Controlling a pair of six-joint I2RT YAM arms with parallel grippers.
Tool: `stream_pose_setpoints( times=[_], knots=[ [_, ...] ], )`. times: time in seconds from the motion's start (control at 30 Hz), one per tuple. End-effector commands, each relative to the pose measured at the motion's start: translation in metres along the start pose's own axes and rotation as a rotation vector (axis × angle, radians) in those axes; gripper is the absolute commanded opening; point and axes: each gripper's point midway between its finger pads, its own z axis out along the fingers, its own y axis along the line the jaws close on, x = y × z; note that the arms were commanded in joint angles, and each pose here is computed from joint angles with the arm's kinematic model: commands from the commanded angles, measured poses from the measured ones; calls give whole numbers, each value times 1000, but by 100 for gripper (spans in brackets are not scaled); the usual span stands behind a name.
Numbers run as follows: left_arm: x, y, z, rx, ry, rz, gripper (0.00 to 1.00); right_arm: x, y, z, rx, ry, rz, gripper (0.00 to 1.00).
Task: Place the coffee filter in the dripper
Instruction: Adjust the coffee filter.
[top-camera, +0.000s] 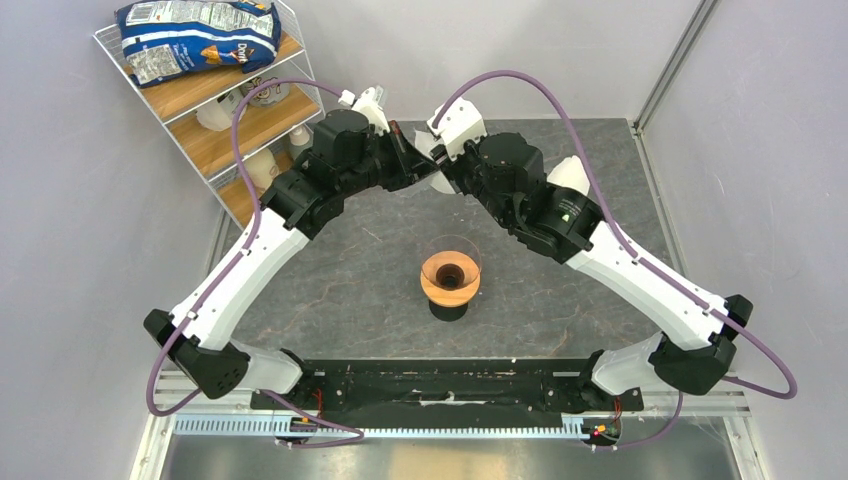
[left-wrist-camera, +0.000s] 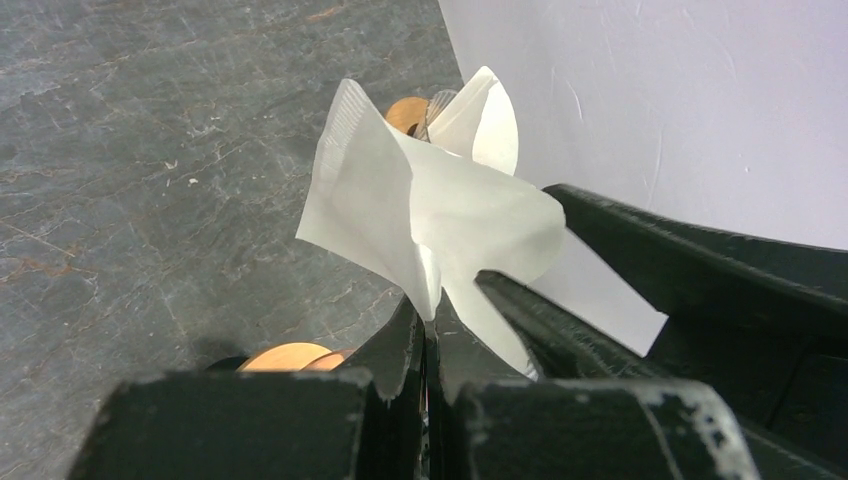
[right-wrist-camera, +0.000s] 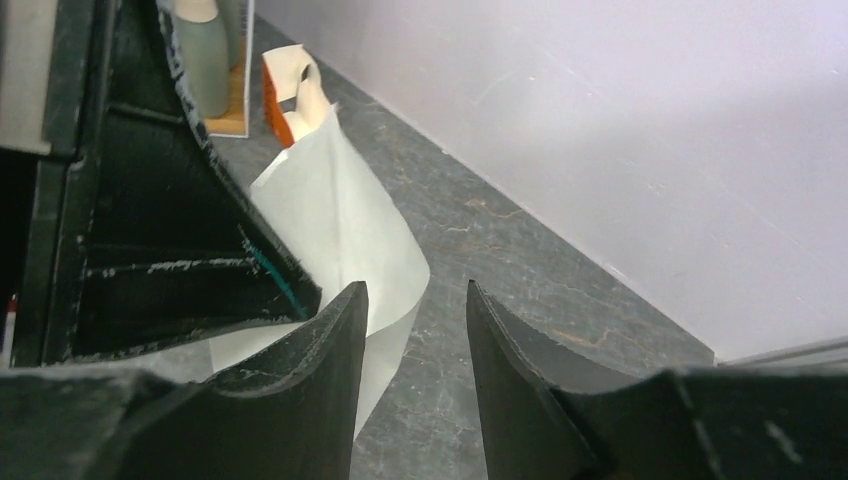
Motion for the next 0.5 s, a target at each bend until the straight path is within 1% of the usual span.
stream_pose_setpoints(
  times=[0.0, 0.17, 0.3, 0.47],
  knots=[
    [-15, -15, -2, 25, -46, -25, 2, -13, -19, 6, 114, -38, -6, 50],
    [-16, -22, -3, 36, -54, 12, 2, -6, -8, 11, 74, -15, -4, 51],
    [-20, -24, -7, 36, -81, 71, 2, 8, 1, 9, 21, 38, 8, 49],
    [-20, -27, -15, 46, -109, 106, 2, 17, -7, 9, 49, 70, 28, 46]
  ],
)
